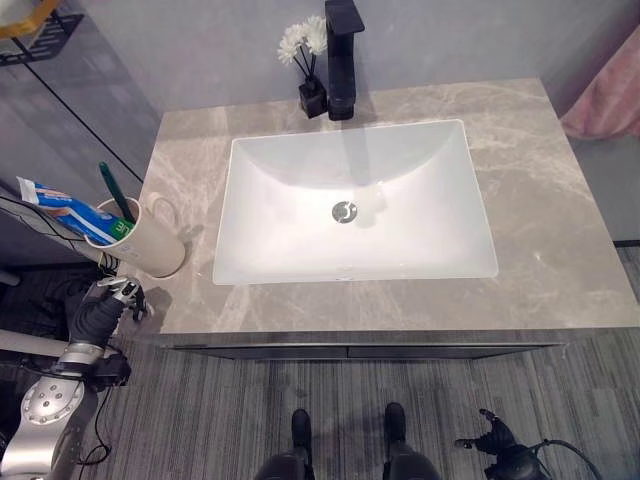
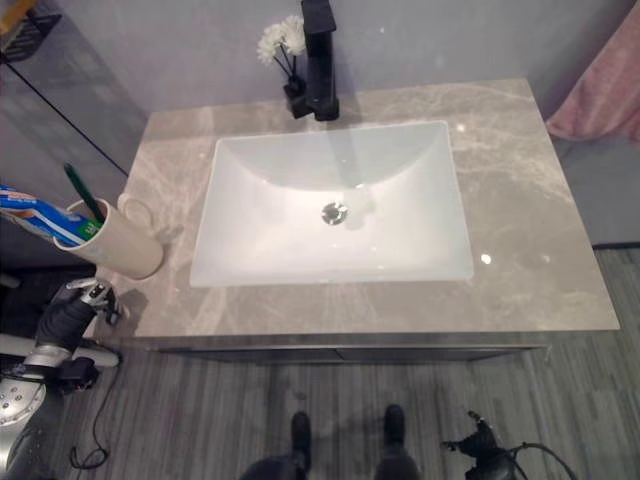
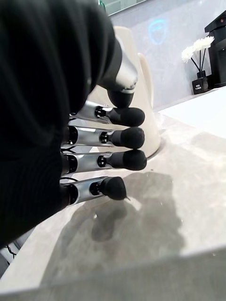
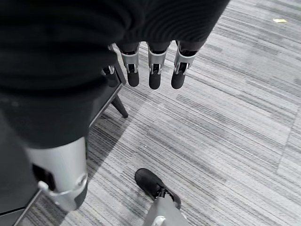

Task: Put brush and paste in cup on sink, flatten towel.

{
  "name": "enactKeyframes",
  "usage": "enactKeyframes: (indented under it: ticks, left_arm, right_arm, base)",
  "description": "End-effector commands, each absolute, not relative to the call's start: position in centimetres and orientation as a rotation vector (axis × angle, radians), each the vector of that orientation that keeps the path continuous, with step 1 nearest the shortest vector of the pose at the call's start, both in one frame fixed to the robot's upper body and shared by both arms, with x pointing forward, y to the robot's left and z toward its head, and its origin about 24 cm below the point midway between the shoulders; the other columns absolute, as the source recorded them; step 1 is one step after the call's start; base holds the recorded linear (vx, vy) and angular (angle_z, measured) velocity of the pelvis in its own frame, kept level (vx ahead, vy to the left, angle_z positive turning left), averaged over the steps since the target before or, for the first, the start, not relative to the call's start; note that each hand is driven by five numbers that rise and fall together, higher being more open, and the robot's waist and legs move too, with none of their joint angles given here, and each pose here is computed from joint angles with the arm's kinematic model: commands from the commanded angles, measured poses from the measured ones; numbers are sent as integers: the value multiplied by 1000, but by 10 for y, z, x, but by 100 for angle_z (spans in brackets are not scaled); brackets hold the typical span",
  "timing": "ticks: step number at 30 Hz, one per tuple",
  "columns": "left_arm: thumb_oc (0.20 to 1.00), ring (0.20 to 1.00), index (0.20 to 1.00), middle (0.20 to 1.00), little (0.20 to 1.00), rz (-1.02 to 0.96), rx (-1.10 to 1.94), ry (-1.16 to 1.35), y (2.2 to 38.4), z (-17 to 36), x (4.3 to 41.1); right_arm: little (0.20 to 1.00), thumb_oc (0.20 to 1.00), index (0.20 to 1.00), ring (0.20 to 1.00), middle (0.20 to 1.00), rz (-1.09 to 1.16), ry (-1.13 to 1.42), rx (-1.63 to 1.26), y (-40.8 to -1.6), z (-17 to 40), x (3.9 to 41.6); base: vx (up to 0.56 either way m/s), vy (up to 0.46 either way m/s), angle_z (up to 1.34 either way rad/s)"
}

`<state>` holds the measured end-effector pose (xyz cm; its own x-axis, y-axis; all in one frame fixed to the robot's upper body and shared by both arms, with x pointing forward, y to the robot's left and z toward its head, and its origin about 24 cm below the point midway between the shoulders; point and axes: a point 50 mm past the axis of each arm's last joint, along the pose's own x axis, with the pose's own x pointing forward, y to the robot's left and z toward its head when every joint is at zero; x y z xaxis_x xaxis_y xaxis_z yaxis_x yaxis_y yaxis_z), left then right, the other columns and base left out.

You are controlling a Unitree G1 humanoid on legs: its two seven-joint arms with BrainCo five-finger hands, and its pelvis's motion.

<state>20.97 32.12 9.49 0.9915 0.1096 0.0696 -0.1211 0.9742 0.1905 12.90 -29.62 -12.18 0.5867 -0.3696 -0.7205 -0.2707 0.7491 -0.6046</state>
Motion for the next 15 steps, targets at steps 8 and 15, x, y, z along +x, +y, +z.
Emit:
enactKeyframes:
  ticks: [8, 15]
  left_arm:
    - [200, 200, 200, 200, 200, 171, 256, -218, 331, 131, 220]
    - [200, 200, 200, 200, 200, 163, 243, -233, 326, 131, 227]
  right_arm:
    - [1000, 1000, 1000, 1000, 1000, -78, 923, -753, -293, -118, 143]
    - [1000, 1000, 1000, 1000, 1000, -92, 902, -755, -295, -114, 149]
  base:
    - [0, 0, 0]
    - [0, -3, -1]
